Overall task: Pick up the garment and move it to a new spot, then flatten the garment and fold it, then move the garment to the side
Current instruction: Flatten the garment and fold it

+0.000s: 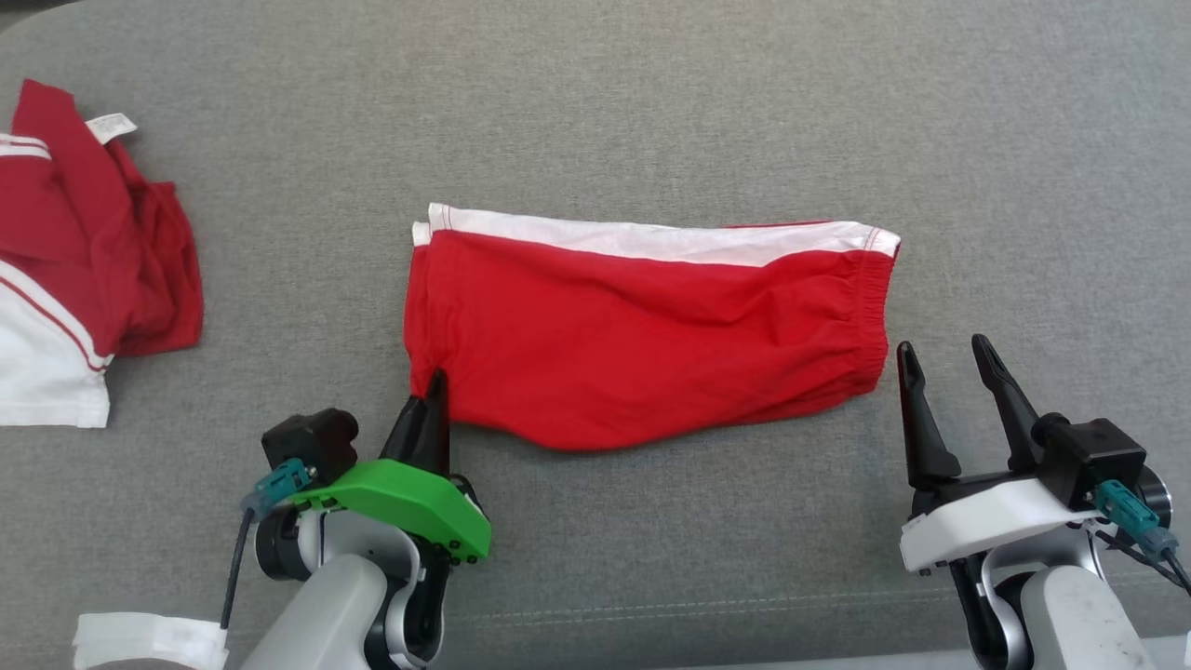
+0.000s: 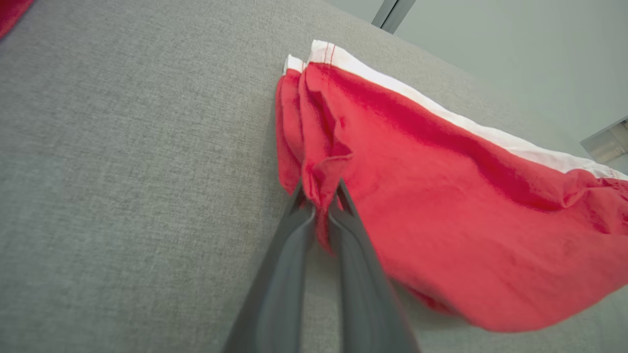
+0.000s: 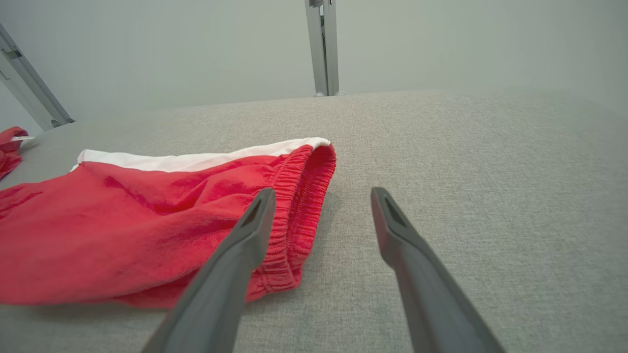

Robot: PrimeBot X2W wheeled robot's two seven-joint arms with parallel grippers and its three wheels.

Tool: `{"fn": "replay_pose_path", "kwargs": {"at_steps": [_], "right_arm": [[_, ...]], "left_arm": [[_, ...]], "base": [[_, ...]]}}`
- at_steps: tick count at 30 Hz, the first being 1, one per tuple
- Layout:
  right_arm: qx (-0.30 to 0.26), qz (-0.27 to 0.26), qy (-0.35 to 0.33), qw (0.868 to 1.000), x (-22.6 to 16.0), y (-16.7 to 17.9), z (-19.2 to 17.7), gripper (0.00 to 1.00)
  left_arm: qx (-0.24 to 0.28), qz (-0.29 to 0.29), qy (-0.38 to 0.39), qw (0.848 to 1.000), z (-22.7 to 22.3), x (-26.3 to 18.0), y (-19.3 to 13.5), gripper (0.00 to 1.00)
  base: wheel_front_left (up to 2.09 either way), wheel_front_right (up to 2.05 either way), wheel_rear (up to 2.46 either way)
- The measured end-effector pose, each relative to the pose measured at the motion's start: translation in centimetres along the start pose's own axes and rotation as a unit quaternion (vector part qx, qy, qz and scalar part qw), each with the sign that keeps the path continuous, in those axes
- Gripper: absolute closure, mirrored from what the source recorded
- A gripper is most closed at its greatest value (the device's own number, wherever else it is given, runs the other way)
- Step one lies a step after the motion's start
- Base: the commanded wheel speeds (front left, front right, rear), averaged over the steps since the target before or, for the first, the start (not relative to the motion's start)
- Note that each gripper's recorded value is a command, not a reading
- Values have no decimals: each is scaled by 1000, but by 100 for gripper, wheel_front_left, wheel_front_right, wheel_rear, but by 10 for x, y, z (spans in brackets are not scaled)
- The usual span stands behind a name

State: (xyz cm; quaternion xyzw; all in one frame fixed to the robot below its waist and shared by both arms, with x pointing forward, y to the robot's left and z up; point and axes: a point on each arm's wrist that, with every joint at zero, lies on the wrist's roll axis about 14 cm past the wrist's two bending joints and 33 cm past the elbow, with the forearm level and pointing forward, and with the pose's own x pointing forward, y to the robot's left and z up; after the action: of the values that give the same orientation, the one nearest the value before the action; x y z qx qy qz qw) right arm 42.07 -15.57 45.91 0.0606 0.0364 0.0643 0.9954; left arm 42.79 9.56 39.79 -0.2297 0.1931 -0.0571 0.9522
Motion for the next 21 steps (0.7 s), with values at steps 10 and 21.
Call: {"fn": "replay_pose_path", "kwargs": {"at_steps": [10,21], "right_arm": [[-3,39,-2,999,6,25,11,0],[9,27,-18,999,-2,19,21,0]], "left_arm": [[-2,3,-10,1000,8,-31,-3,0],[101,-21,-135,985,89,-29,-4,0]], "base": [[0,0,0],[0,0,0]]}}
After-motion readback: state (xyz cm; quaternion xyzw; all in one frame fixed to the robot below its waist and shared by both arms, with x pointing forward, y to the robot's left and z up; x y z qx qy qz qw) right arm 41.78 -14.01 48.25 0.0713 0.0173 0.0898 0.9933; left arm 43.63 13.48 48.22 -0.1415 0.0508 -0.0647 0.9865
